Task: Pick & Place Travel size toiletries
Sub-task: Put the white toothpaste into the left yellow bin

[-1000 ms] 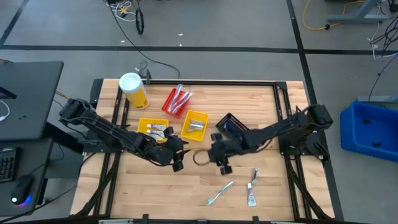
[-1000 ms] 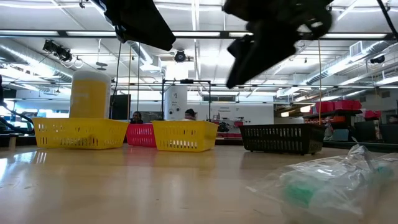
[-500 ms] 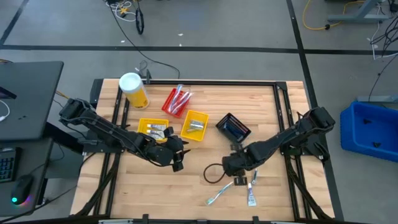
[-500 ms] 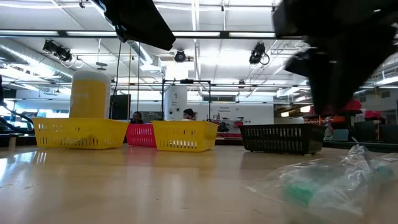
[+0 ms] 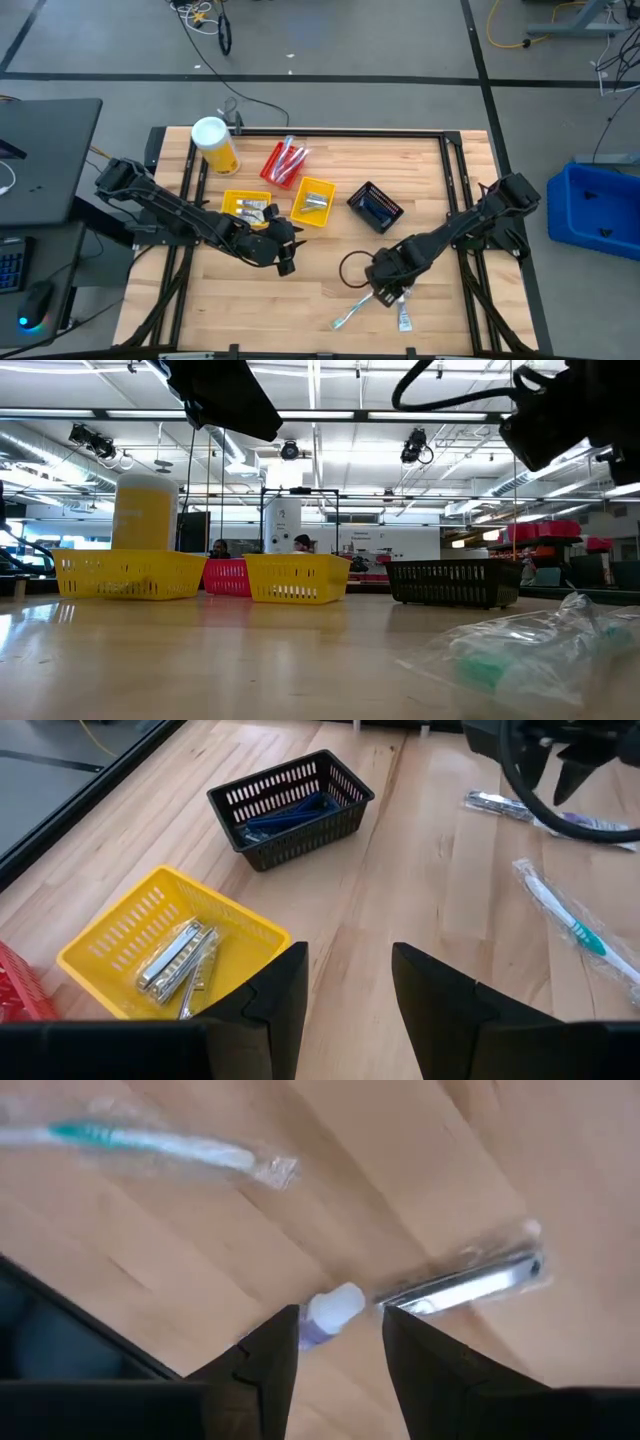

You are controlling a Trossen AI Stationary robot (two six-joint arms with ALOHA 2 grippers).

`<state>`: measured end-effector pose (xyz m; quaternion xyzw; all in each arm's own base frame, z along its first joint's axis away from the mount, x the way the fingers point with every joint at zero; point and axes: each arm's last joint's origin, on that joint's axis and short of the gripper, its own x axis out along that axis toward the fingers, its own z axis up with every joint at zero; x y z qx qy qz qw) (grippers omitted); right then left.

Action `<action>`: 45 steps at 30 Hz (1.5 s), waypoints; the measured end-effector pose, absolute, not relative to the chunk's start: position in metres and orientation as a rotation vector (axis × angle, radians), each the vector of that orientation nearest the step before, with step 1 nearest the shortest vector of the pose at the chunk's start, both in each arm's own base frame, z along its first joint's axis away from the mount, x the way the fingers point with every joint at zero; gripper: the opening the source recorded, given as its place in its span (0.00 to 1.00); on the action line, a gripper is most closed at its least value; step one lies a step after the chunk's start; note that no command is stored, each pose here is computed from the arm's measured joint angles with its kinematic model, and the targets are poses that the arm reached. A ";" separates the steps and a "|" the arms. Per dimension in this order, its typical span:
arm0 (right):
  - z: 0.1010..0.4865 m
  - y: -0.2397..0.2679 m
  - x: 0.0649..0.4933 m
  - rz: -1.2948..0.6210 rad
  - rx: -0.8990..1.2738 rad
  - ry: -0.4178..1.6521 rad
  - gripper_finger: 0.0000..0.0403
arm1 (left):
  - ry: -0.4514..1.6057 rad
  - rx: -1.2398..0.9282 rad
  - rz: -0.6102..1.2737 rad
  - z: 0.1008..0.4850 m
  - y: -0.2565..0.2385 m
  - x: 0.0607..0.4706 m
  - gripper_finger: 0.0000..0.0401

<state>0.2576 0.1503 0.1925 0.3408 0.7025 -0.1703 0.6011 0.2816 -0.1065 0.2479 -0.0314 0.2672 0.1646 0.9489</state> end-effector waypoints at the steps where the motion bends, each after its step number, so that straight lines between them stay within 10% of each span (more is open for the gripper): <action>1: 0.193 0.152 0.257 -0.417 0.812 1.622 0.38 | 0.544 -0.064 0.335 0.248 -0.107 0.282 0.38; 45: 0.168 0.212 0.242 -0.865 1.073 1.589 0.36 | 0.324 -0.007 0.626 0.272 0.005 0.316 0.38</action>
